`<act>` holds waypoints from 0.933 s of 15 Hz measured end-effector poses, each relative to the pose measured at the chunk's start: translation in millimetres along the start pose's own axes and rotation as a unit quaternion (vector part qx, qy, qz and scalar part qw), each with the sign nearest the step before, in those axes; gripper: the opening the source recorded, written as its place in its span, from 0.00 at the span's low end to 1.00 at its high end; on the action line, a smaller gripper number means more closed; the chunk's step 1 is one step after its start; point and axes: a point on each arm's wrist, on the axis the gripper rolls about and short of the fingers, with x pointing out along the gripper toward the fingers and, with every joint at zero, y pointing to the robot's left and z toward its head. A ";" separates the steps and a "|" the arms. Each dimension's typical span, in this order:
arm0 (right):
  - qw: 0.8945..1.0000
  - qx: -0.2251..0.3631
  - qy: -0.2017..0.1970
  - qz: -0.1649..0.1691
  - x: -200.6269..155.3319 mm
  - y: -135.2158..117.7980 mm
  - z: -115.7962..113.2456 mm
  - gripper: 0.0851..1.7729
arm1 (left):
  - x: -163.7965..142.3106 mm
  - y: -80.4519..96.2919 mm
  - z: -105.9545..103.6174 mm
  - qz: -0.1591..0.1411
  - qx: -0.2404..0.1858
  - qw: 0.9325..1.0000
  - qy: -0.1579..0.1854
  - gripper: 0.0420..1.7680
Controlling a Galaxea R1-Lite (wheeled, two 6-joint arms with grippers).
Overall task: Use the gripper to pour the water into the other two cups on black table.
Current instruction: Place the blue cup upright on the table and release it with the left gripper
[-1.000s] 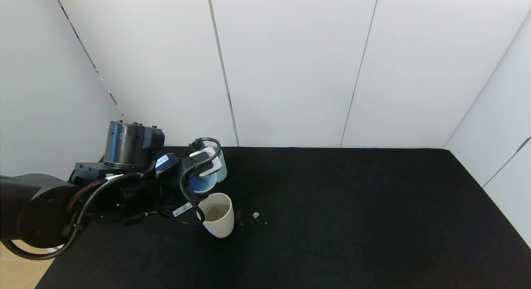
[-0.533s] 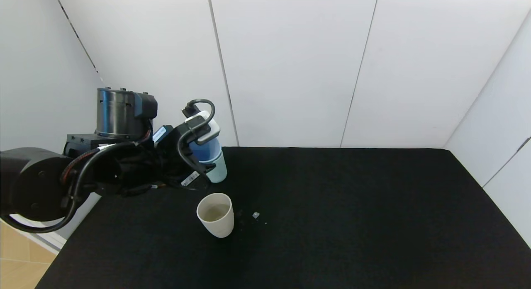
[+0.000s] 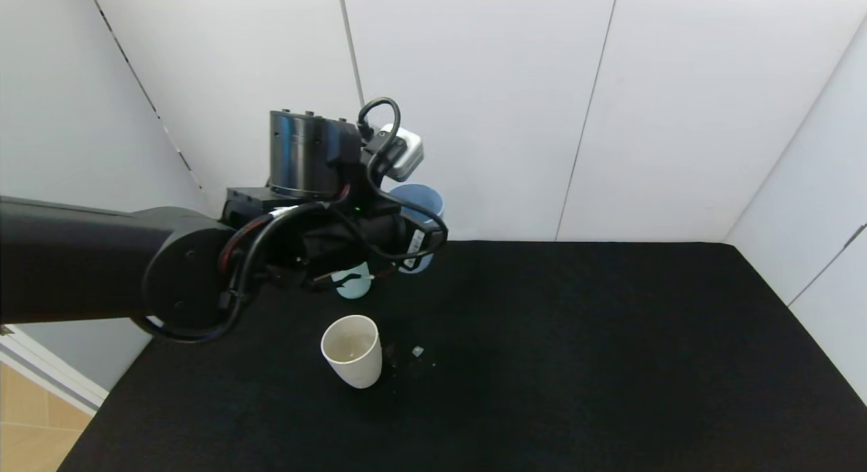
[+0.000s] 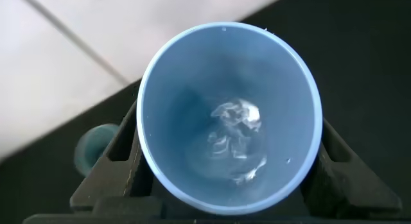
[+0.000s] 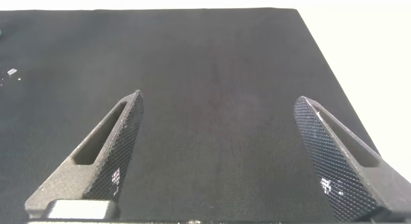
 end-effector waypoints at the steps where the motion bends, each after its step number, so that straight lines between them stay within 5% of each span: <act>1: 1.000 0.000 0.000 0.000 0.0 0.0 0.0 0.96 | 7.7 -8.8 4.0 -0.009 -0.028 1.000 -0.006 0.70; 6: 1.000 0.000 0.000 0.000 0.0 0.0 0.0 0.96 | 52.8 -42.3 7.3 -0.038 -0.115 0.993 -0.012 0.70; 14: 1.000 0.000 0.000 0.000 0.0 0.0 0.0 0.96 | 126.8 -98.7 -20.6 -0.052 -0.140 0.989 0.004 0.70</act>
